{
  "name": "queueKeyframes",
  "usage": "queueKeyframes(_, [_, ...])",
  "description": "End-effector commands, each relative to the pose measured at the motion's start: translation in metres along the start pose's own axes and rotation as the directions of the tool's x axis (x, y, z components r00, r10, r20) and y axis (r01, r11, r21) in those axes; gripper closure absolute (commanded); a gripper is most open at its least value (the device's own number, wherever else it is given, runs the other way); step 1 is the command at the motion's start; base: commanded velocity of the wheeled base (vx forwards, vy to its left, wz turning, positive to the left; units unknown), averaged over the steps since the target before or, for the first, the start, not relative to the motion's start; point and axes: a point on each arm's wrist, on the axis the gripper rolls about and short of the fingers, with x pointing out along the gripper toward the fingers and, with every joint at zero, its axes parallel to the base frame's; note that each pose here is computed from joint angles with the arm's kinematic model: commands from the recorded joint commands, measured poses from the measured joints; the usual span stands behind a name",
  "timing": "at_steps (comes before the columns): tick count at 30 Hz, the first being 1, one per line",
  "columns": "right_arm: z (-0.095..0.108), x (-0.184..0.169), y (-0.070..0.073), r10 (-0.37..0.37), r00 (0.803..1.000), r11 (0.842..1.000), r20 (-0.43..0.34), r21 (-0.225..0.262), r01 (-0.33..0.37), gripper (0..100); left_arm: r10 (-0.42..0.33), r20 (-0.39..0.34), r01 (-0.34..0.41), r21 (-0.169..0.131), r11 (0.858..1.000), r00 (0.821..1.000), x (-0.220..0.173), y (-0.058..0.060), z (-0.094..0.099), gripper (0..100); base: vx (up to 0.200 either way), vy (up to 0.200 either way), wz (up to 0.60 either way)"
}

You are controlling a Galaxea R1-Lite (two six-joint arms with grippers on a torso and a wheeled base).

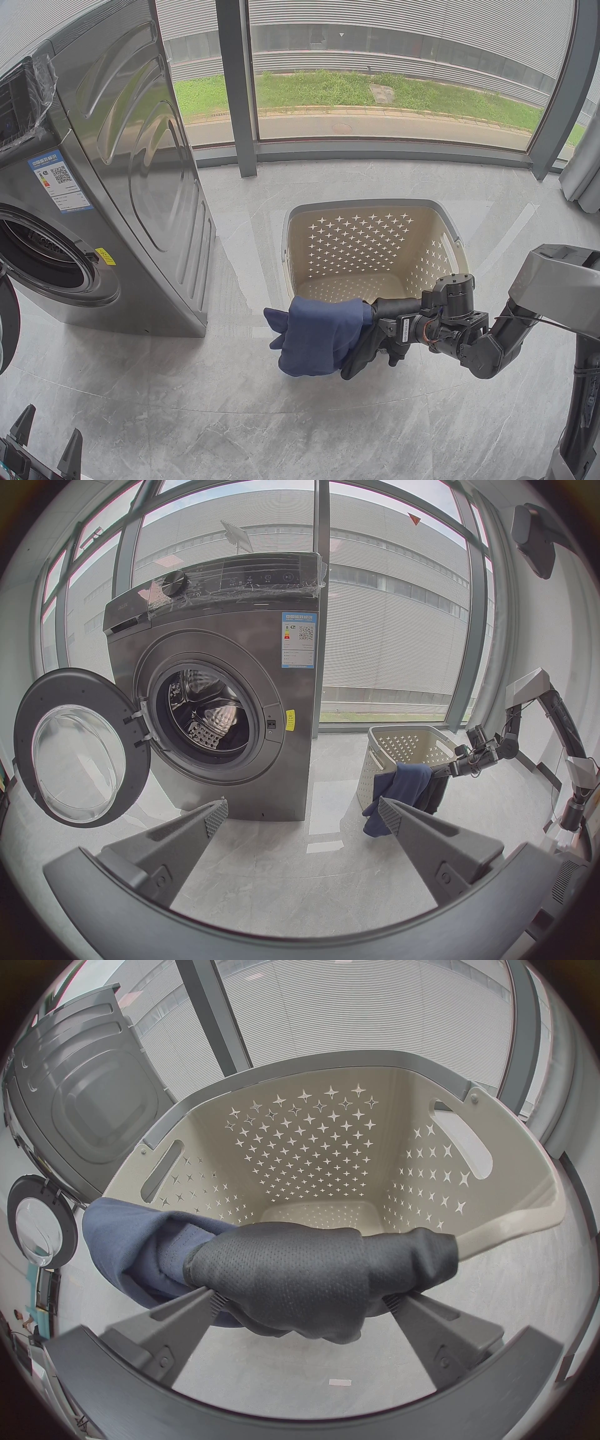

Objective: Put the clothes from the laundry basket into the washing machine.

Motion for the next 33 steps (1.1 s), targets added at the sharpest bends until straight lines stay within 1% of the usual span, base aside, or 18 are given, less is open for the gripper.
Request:
queueKeyframes(1, [-0.004,0.005,0.000,0.004,1.000,1.000,-0.001,-0.003,-0.004,100,0.000,-0.005,0.000,0.000,1.000,1.000,0.000,0.000,-0.005,0,0.000,0.000,0.00])
queueKeyframes(4, [-0.008,0.009,0.000,0.008,1.000,1.000,0.005,-0.006,-0.008,100,0.000,-0.005,0.000,-0.002,1.000,1.000,0.000,0.000,-0.005,0,0.000,0.000,0.00])
queueKeyframes(7, [-0.008,0.009,0.002,0.030,0.999,1.000,0.018,-0.007,-0.030,100,0.000,-0.005,0.000,-0.002,1.000,1.000,0.000,0.000,-0.005,0,0.000,0.000,0.00])
queueKeyframes(10, [-0.010,0.007,0.004,0.049,0.999,0.999,0.016,-0.012,-0.049,100,0.000,-0.005,0.000,-0.002,1.000,1.000,0.000,0.000,-0.005,0,0.000,0.000,0.00])
queueKeyframes(14, [-0.014,0.001,0.004,0.049,0.999,0.999,0.002,-0.013,-0.049,100,0.001,-0.005,-0.001,-0.003,1.000,1.000,0.000,0.000,-0.005,0,0.000,0.000,0.00])
queueKeyframes(15, [-0.016,-0.004,0.006,0.056,0.998,0.998,-0.007,-0.017,-0.056,100,0.000,-0.005,0.000,-0.003,1.000,1.000,0.000,0.000,-0.005,0,0.000,0.000,0.00])
queueKeyframes(17, [-0.015,-0.012,0.010,0.068,0.998,0.997,0.000,-0.020,-0.068,100,0.001,-0.005,-0.001,-0.003,1.000,1.000,0.000,0.000,-0.005,0,0.000,0.000,0.00])
queueKeyframes(19, [-0.012,-0.028,0.016,0.097,0.995,0.995,0.020,-0.029,-0.096,100,0.001,-0.005,-0.001,-0.003,1.000,1.000,0.000,0.000,-0.005,0,0.000,0.000,0.00])
queueKeyframes(20, [-0.011,-0.032,0.017,0.101,0.995,0.995,0.027,-0.030,-0.100,100,0.000,-0.005,0.000,-0.003,1.000,1.000,0.000,0.000,-0.005,0,0.000,0.000,0.00])
queueKeyframes(22, [-0.006,-0.050,0.018,0.108,0.993,0.994,0.050,-0.037,-0.106,100,0.001,-0.005,-0.001,-0.003,1.000,1.000,0.000,0.000,-0.005,0,0.000,0.000,0.00])
queueKeyframes(24, [0.004,-0.068,0.018,0.115,0.989,0.993,0.093,-0.042,-0.111,100,0.000,-0.005,0.000,-0.003,1.000,1.000,0.000,0.000,-0.005,0,0.000,0.000,0.00])
queueKeyframes(26, [0.018,-0.086,0.018,0.125,0.980,0.992,0.153,-0.040,-0.120,100,0.001,-0.005,-0.001,-0.003,1.000,1.000,0.000,0.000,-0.005,0,0.000,0.000,0.00])
queueKeyframes(27, [0.028,-0.099,0.018,0.133,0.972,0.991,0.196,-0.038,-0.128,100,0.000,-0.005,0.000,-0.003,1.000,1.000,0.000,0.000,-0.005,0,0.000,0.000,0.00])
queueKeyframes(28, [0.032,-0.104,0.018,0.136,0.968,0.991,0.212,-0.037,-0.131,100,0.000,-0.005,0.000,-0.003,1.000,1.000,0.000,0.000,-0.005,0,0.000,0.000,0.00])
queueKeyframes(30, [0.052,-0.132,0.017,0.153,0.942,0.988,0.298,-0.036,-0.149,100,0.000,-0.005,0.000,-0.003,1.000,1.000,0.000,0.000,-0.005,0,0.000,0.000,0.00])
queueKeyframes(31, [0.056,-0.138,0.018,0.158,0.935,0.987,0.317,-0.037,-0.154,100,0.000,-0.005,0.000,-0.002,1.000,1.000,0.000,0.000,-0.005,0,0.000,0.000,0.00])
queueKeyframes(32, [0.064,-0.151,0.017,0.168,0.917,0.986,0.361,-0.037,-0.165,100,0.000,-0.005,0.000,-0.002,1.000,1.000,0.000,0.000,-0.005,0,0.000,0.000,0.00])
queueKeyframes(33, [0.070,-0.160,0.017,0.173,0.904,0.984,0.390,-0.038,-0.172,100,0.000,-0.005,0.000,-0.002,1.000,1.000,0.000,0.000,-0.005,0,0.000,0.000,0.00])
